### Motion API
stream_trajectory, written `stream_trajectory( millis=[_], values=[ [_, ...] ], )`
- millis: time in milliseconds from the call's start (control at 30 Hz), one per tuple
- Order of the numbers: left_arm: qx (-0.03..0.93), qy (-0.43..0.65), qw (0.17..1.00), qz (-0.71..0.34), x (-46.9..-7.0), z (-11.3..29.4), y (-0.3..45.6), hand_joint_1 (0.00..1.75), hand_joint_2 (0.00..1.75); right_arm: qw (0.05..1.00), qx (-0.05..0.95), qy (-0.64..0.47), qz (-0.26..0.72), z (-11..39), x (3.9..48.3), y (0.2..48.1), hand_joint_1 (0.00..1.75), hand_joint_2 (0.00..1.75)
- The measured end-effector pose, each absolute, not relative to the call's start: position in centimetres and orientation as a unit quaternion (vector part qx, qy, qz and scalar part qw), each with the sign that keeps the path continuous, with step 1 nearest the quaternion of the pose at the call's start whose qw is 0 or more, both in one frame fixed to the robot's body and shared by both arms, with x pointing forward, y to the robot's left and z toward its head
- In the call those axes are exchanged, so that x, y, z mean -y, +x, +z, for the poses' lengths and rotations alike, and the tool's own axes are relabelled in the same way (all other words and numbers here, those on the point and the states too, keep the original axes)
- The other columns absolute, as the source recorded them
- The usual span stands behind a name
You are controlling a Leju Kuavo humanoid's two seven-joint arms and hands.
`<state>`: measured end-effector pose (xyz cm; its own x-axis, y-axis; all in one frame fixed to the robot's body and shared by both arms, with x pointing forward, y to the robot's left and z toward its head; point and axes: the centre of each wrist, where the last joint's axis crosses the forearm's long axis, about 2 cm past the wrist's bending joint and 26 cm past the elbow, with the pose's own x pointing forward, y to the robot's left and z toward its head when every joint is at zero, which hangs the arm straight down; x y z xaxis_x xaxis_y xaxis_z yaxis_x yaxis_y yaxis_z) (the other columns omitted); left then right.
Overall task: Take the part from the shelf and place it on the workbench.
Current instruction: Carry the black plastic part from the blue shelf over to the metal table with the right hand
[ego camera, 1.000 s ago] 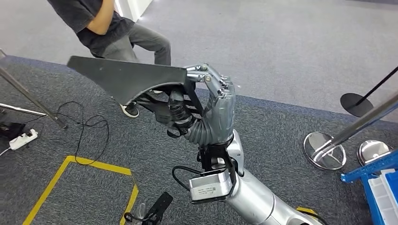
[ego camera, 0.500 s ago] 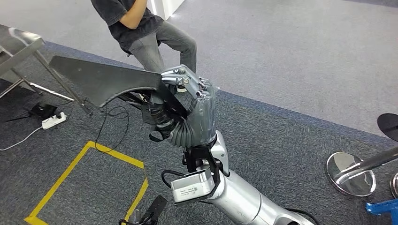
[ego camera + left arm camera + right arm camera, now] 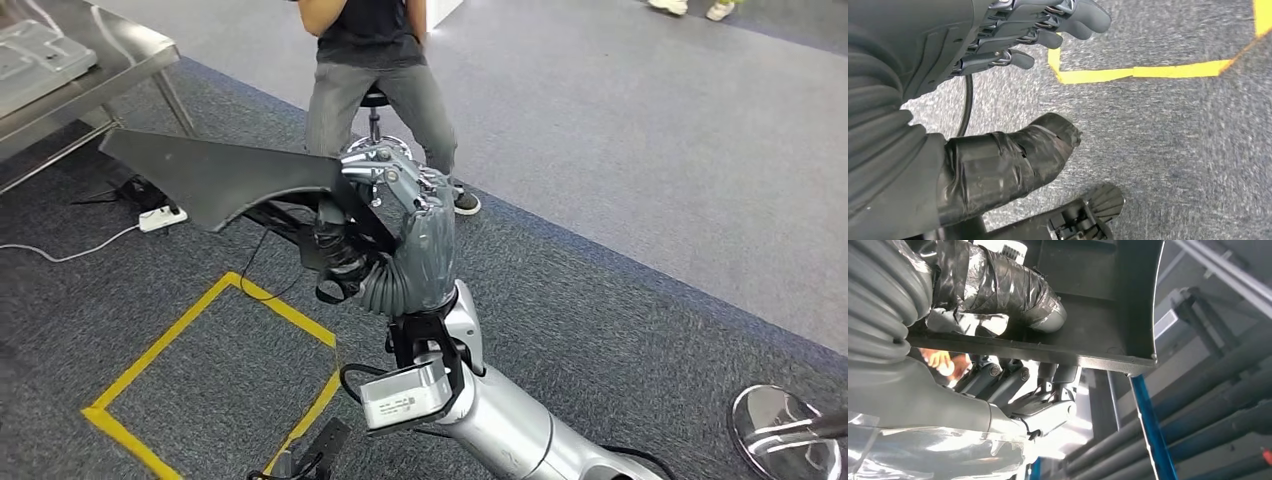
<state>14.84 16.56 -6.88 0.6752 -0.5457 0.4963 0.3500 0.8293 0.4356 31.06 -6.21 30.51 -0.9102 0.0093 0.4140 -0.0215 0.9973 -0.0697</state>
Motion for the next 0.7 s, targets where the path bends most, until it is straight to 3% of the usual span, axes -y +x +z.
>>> stream_trajectory(
  millis=[700],
  values=[
    [0.304, 0.12, 0.919, -0.221, -17.2, -7.5, 13.7, 0.0, 1.75, 0.24, 0.969, -0.001, 0.058, 29.5, 5.7, 31.6, 1.75, 1.75]
  ],
)
